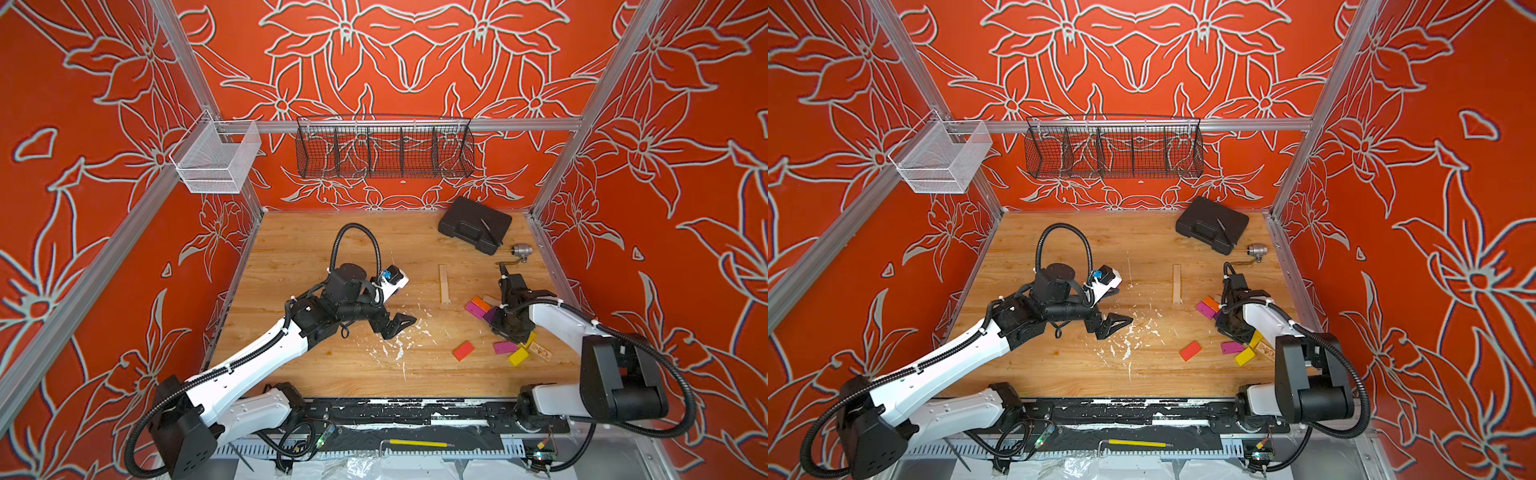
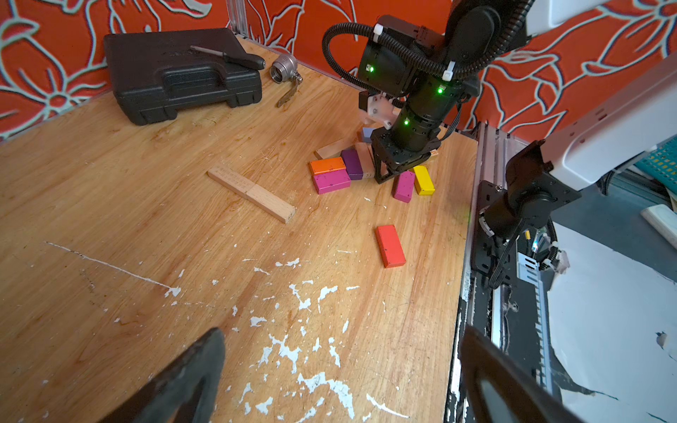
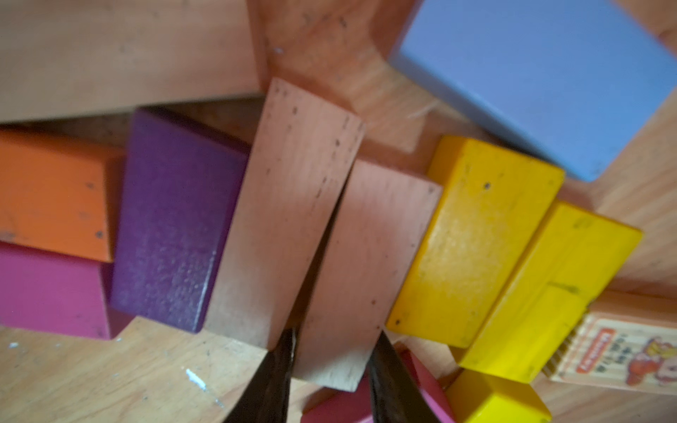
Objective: Assemble the letter k with building blocks
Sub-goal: Pick up the building block from the center of the board.
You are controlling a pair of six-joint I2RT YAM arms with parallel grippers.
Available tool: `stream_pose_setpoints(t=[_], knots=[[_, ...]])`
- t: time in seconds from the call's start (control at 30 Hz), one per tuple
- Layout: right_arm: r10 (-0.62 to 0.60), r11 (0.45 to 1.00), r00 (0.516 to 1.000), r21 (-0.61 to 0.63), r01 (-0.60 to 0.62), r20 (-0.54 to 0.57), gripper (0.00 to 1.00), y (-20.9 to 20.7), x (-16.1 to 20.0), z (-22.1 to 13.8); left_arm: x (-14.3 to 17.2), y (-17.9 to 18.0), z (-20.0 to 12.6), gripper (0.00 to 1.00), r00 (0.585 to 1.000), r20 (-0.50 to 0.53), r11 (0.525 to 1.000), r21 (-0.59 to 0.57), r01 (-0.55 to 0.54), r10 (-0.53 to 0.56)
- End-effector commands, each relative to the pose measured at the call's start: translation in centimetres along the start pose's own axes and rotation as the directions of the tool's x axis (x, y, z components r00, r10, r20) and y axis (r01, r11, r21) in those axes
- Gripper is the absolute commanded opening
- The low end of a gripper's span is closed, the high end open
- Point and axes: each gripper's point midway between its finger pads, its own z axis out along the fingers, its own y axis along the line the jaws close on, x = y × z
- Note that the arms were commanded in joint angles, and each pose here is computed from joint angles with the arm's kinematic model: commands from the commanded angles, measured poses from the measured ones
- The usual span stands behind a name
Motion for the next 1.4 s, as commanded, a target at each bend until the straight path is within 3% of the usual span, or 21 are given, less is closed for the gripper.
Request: stream_pose_setpoints(t=[0.0, 0.43, 0.63, 0.97, 1.37], knots=[[-0.015, 0.999, 1.0, 0.047, 0.014, 0.021, 0.37, -0.6, -0.9, 0.6, -0.5, -0.3, 0.0, 0.97, 1.0, 0.005, 1.0, 0.013, -0.013, 0.013], [-0.013, 0.999, 1.0, 0.039, 0.012, 0.027, 0.24, -0.6, -1.1, 0.3, -0.5, -0.4, -0.2, 0.97, 1.0, 0.008, 1.0, 0.014, -0.022, 0.022], [-0.003, 1.0, 0.998, 0.015, 0.002, 0.068, 0.22, -0.4, -1.8, -1.8, -0.6, -0.4, -0.2, 0.97, 1.0, 0.01, 1.0, 0.016, -0.021, 0.021], [-0.049, 0.98, 0.981, -0.181, 0.083, 0.186, 0.2, 2.4, -3.0, -7.7, -0.4, -0.2, -0.1, 0.97, 0.999, 0.0, 0.999, 0.006, -0.032, 0.032], [-0.186, 0.921, 0.964, -0.308, 0.239, 0.191, 0.2, 7.5, -0.4, -10.8, 0.0, 0.1, -0.1, 0.97, 0.999, -0.015, 0.999, -0.01, -0.05, 0.05]])
